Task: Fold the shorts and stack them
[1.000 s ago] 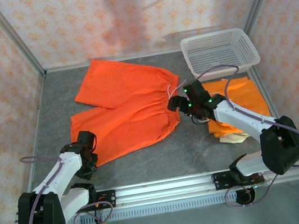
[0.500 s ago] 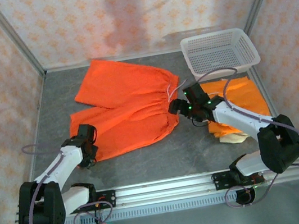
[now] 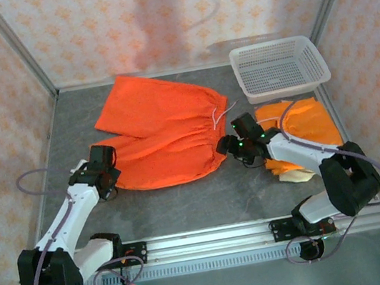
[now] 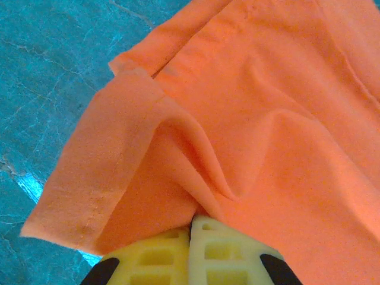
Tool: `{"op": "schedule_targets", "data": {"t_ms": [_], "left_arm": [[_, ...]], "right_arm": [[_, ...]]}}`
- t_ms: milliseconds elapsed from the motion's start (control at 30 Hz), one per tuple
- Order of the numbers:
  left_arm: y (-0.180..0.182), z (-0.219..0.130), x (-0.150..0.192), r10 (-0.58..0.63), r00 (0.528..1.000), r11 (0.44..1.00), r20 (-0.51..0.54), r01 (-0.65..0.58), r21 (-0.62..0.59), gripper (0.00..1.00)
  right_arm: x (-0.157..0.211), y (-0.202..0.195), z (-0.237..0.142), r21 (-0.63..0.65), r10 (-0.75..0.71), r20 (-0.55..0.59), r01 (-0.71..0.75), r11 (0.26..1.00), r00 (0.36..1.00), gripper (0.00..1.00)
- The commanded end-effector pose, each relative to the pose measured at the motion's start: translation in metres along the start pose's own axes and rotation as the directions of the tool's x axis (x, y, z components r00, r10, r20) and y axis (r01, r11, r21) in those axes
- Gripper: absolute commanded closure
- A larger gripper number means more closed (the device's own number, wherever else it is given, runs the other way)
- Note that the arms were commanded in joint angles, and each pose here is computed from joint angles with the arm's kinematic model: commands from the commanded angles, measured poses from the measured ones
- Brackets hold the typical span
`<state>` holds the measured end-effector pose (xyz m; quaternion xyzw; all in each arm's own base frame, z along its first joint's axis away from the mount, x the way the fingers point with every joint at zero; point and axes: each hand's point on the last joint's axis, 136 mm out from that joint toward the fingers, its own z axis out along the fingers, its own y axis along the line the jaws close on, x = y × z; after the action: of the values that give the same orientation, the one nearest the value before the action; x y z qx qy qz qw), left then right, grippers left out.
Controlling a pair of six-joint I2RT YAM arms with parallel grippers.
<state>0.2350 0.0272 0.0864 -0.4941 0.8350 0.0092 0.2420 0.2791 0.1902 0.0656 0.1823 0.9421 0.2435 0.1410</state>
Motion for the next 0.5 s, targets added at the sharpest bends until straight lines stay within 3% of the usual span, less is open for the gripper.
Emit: {"op": "schedule_targets", "data": {"t_ms": [0, 333, 467], "left_arm": [[0.008, -0.003, -0.006, 0.025, 0.999, 0.999, 0.032, -0.024, -0.04, 1.0], [0.005, 0.0, -0.008, 0.042, 0.998, 0.998, 0.037, -0.04, -0.044, 1.0], [0.002, -0.008, -0.016, 0.061, 0.996, 0.997, 0.061, -0.058, -0.043, 1.0]], "right_arm": [[0.009, 0.007, 0.014, -0.032, 0.073, -0.048, -0.075, 0.997, 0.996, 0.29], [0.0, 0.013, 0.03, -0.024, 0.109, -0.033, -0.11, 0.994, 0.994, 0.58], [-0.005, 0.012, 0.032, 0.009, 0.096, -0.024, -0.095, 0.995, 0.995, 0.83]]}}
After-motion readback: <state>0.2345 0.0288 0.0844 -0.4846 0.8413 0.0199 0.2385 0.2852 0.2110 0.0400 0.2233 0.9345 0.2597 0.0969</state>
